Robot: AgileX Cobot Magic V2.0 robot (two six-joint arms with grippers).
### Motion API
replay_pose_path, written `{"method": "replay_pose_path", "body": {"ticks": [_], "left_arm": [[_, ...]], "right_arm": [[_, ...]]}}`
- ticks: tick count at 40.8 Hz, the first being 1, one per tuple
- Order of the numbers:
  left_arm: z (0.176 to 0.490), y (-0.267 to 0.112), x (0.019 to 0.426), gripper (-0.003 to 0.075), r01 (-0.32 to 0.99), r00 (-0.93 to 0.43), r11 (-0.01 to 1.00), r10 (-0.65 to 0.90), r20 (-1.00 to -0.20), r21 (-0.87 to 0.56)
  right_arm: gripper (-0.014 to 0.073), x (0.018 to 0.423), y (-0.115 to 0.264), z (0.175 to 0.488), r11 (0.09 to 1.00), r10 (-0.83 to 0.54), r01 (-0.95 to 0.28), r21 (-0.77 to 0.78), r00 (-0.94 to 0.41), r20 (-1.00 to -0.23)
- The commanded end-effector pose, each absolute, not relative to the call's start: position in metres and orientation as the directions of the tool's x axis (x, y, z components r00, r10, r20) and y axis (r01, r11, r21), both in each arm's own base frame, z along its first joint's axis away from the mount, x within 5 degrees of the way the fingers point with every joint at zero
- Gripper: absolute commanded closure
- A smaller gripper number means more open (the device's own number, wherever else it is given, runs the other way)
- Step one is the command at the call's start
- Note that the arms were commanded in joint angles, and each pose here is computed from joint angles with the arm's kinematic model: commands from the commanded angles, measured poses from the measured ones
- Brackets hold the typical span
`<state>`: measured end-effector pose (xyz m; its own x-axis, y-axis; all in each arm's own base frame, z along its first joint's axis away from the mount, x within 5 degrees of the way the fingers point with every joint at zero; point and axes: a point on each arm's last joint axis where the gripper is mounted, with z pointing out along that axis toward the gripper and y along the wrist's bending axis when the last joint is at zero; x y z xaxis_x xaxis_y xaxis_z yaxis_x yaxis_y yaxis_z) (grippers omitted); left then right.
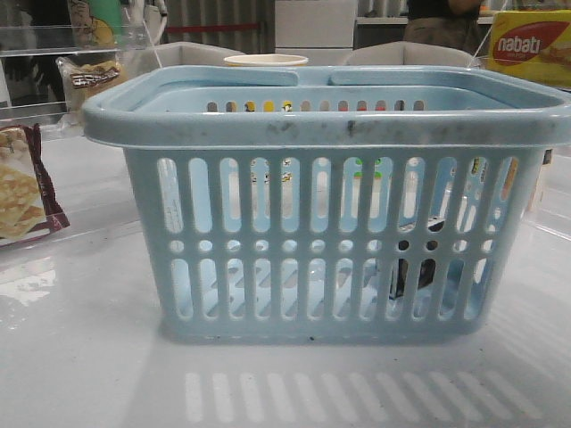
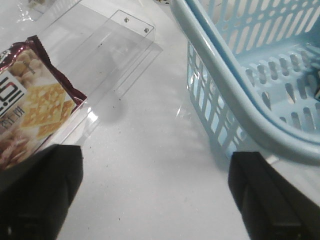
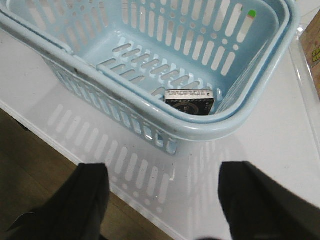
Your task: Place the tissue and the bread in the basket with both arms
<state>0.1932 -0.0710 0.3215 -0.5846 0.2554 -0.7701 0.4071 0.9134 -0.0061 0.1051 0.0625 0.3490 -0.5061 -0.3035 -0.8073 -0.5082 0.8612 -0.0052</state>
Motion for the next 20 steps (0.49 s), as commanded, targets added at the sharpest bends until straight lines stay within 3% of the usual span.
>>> {"method": "replay_pose_path", "body": {"ticks": [1,20], "left_arm": [[0.343,-0.081,0.227,0.0045,0.395,-0.492,0.918,0.219,-0.843,0.008],[0.349,-0.061,0.386,0.0045,0.222,-0.503,0.975,0.126,-0.855,0.013]], "right_arm": [[0.0039,0.107,0.063,0.362,0.858,-0.276,-0.513,-0.019,-0.43,-0.86],[0.0039,0.107,0.063,0.362,0.858,-0.276,-0.513,-0.019,-0.43,-0.86]]}}
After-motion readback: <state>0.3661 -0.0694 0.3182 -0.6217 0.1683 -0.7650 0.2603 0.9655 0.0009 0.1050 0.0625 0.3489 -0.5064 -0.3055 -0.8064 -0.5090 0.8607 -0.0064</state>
